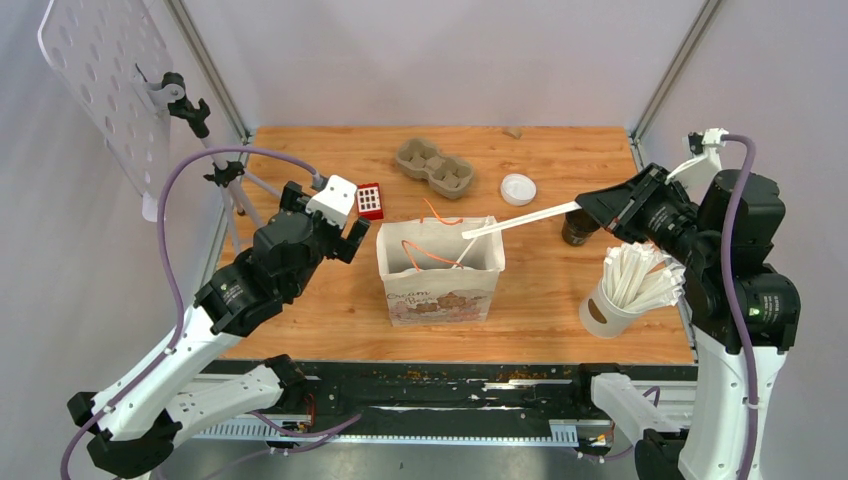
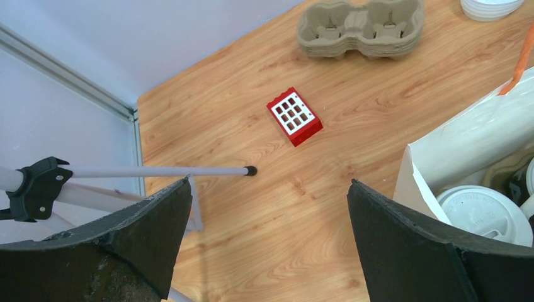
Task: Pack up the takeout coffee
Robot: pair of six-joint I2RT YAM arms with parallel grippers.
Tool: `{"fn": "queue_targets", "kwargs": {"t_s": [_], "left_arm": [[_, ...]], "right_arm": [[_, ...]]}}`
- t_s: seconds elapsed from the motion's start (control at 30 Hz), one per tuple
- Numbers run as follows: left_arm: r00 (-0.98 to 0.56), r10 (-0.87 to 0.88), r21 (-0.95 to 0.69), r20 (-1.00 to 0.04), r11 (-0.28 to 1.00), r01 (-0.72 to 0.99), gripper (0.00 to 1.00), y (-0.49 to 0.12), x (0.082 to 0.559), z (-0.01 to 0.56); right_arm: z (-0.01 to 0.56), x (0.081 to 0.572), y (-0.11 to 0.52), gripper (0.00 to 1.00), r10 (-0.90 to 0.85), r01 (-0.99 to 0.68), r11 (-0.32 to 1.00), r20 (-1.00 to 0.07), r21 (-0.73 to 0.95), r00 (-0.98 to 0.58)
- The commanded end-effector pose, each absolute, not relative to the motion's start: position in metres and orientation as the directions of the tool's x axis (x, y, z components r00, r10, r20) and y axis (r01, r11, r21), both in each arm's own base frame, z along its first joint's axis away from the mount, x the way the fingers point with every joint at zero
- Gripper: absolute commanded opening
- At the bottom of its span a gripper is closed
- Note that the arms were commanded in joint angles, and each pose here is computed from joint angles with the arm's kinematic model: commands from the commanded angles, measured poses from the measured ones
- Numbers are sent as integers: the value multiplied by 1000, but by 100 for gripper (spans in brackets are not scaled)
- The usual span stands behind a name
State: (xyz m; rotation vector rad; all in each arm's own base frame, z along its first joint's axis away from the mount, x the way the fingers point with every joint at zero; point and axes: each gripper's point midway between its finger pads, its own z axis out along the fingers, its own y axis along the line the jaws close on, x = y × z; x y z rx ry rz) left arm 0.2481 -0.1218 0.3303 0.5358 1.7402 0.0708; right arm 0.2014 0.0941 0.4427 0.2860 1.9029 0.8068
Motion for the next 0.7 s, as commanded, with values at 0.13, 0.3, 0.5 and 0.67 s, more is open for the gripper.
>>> {"fn": "queue_targets", "kwargs": {"t_s": [0.13,0.3,0.5,0.67], "left_arm": [[-95,326,285,-940,910,300,100,-121,247,353],[-98,316,277,-944,917,287,100,-117,244,353],[-92,317,281,-944,918,281,100,-114,243,355],[-94,325,287,-941,915,285,100,-115,243,353]], "right_arm": [[443,207,111,3,523,-212,687,-675,695,-521],[422,226,115,5,531,-184,667,-634,722,-562],[402,250,123,6,534,-164,651,-601,741,-595],[375,270,157,6,476,-156,670,-581,726,-660]]}}
